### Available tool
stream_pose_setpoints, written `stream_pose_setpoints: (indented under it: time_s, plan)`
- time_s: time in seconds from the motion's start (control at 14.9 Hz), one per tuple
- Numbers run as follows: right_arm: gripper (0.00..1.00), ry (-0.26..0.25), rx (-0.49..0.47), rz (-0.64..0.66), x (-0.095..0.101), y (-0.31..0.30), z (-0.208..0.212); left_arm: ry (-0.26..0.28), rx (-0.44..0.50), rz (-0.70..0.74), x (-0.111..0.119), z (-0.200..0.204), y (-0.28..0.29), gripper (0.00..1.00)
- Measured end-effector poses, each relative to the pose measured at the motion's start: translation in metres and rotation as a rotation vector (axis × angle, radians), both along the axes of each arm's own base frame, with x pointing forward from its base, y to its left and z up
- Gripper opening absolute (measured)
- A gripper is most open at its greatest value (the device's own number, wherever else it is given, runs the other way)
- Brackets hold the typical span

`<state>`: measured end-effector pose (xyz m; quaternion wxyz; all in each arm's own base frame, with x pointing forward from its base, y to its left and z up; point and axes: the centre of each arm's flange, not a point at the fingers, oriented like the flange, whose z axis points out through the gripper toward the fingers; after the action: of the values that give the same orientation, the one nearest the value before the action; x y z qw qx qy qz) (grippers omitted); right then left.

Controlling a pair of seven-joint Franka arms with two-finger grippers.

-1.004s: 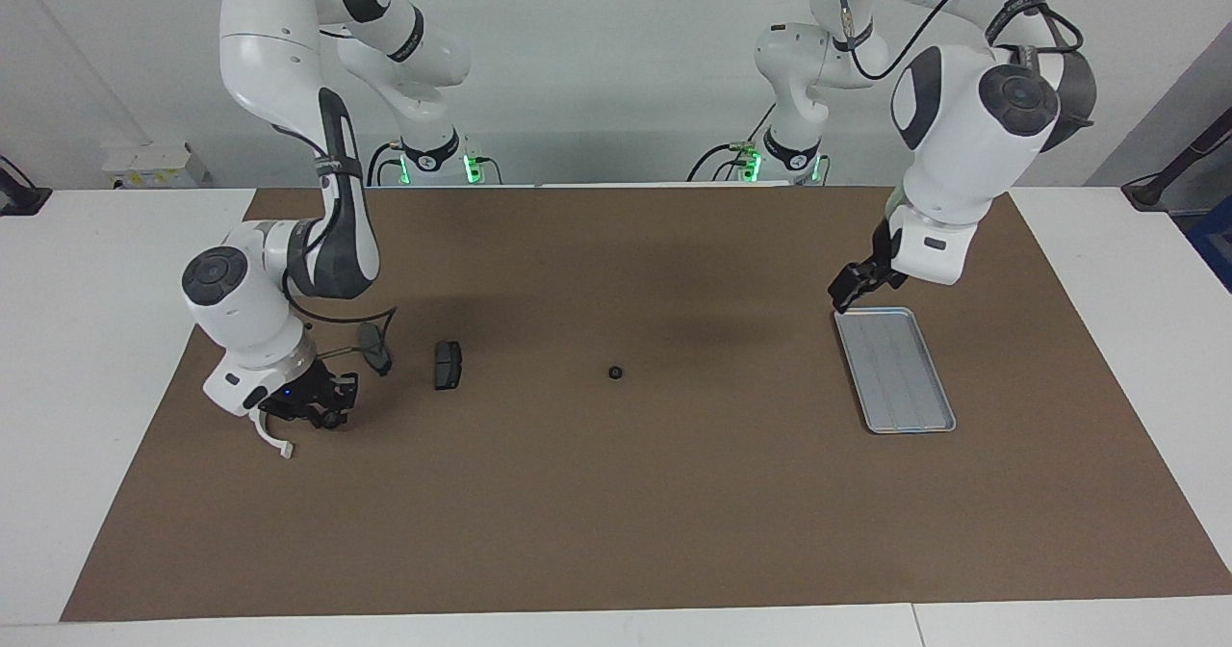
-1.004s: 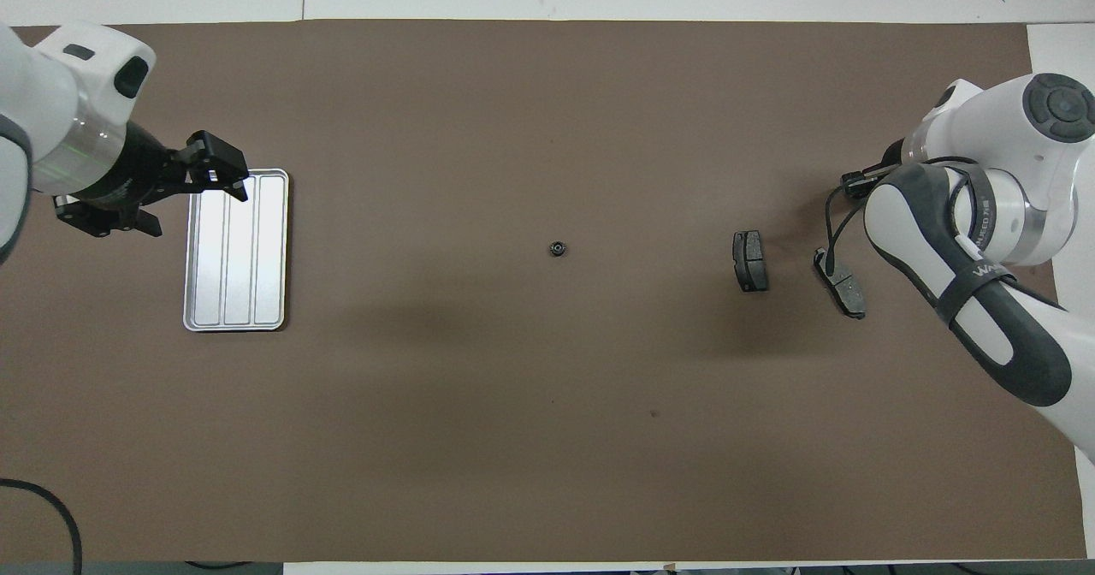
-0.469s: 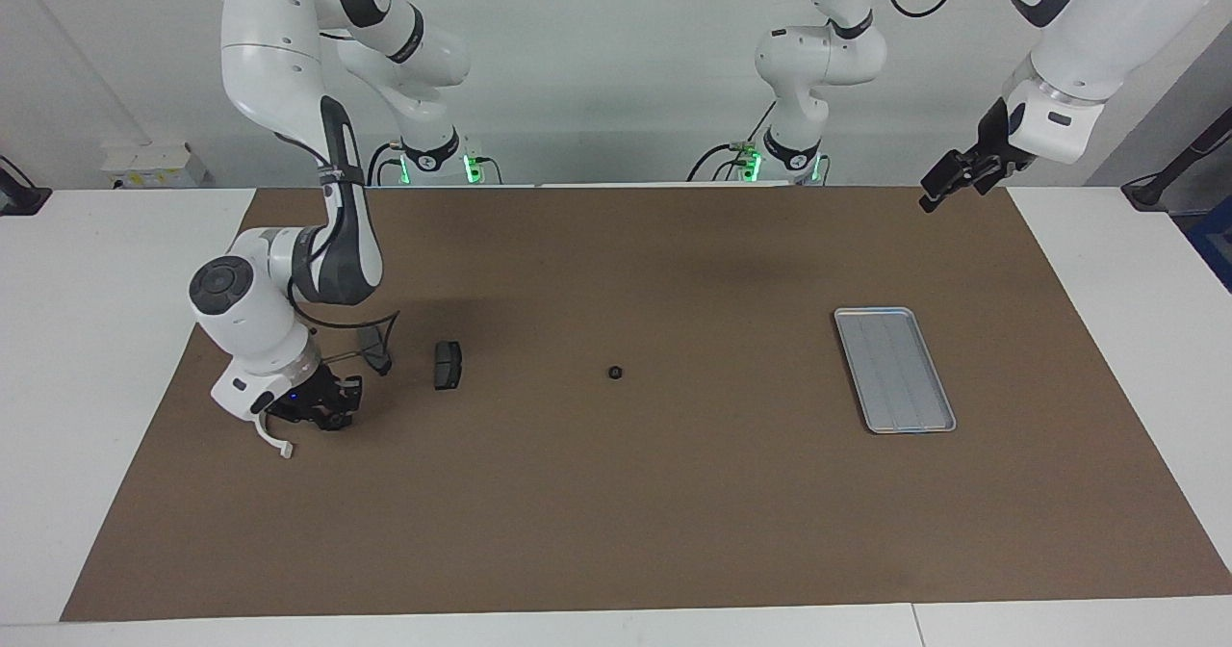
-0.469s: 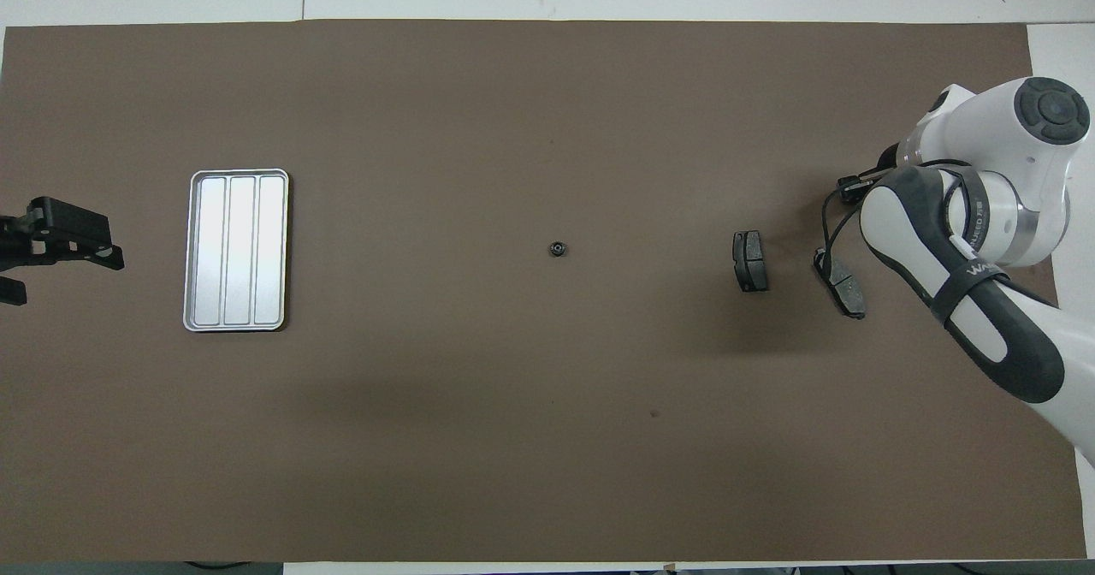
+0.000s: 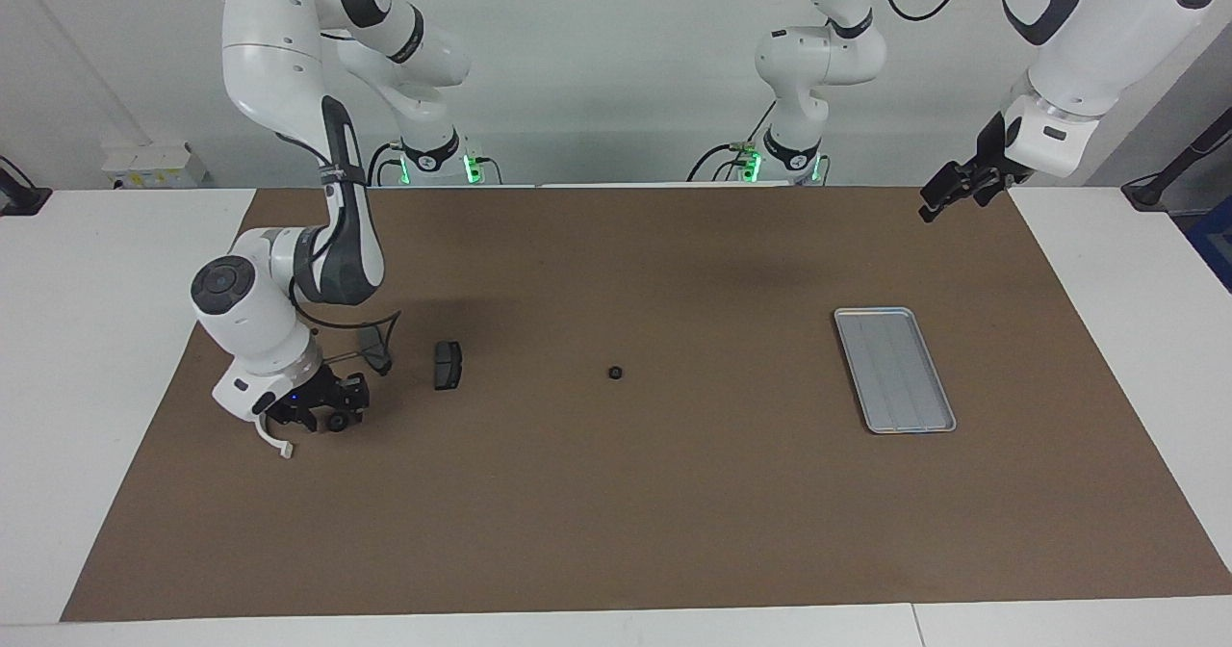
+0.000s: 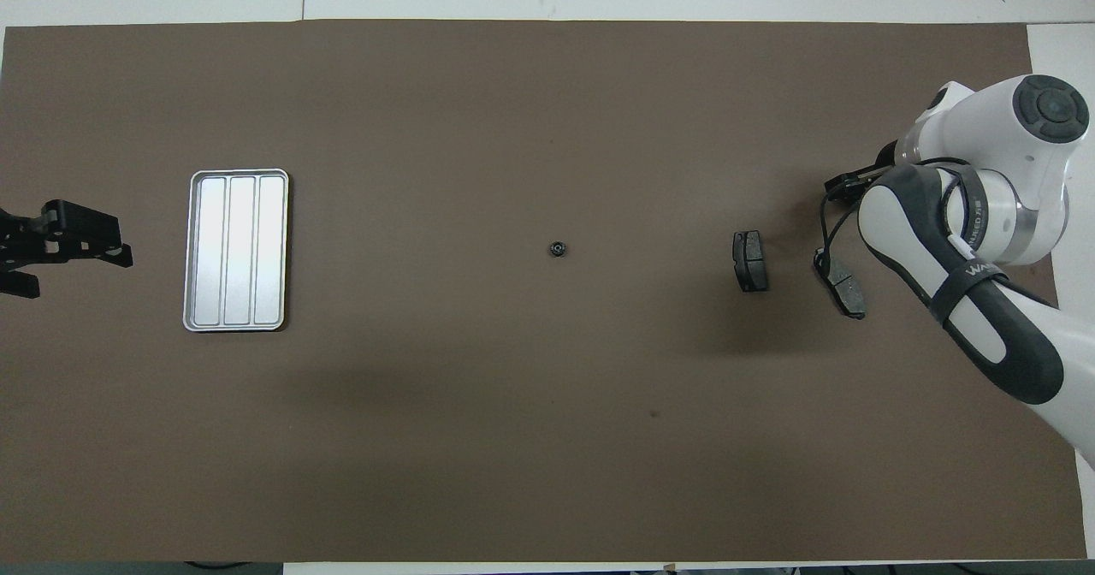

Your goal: Place bearing gear from tray to pile

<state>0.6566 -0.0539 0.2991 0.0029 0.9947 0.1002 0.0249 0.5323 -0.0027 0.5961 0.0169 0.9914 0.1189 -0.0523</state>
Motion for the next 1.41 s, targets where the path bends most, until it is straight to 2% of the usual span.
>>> stream_pose_setpoints:
  time_s: [0.13,0.27,0.54,0.74,0.87,1.27,1.41]
  plan:
    - [0.99,-0.024,-0.002,0.019,0.003,0.014,0.015,-0.023,-0.001,-0.014,0.003,0.000,-0.001,1.00]
    - [1.00,-0.036,-0.002,0.012,0.005,0.035,0.032,-0.048,-0.001,-0.020,0.006,0.001,0.000,1.00]
    - [1.00,-0.002,0.000,-0.086,-0.005,0.119,0.085,-0.062,-0.001,-0.021,0.009,-0.005,0.003,1.00]
    - [1.00,0.007,0.000,-0.162,-0.027,0.210,0.132,-0.053,-0.001,-0.025,0.009,-0.008,0.003,1.00]
    - [1.00,-0.001,0.006,-0.207,-0.044,0.260,0.148,-0.052,-0.001,-0.026,0.009,-0.009,0.003,1.00]
    - [1.00,-0.004,0.020,-0.230,-0.093,0.373,0.150,-0.047,-0.001,-0.030,0.008,-0.010,0.000,1.00]
    - [1.00,0.001,0.019,-0.223,-0.100,0.392,0.144,-0.046,-0.001,-0.030,0.008,-0.011,0.000,1.00]
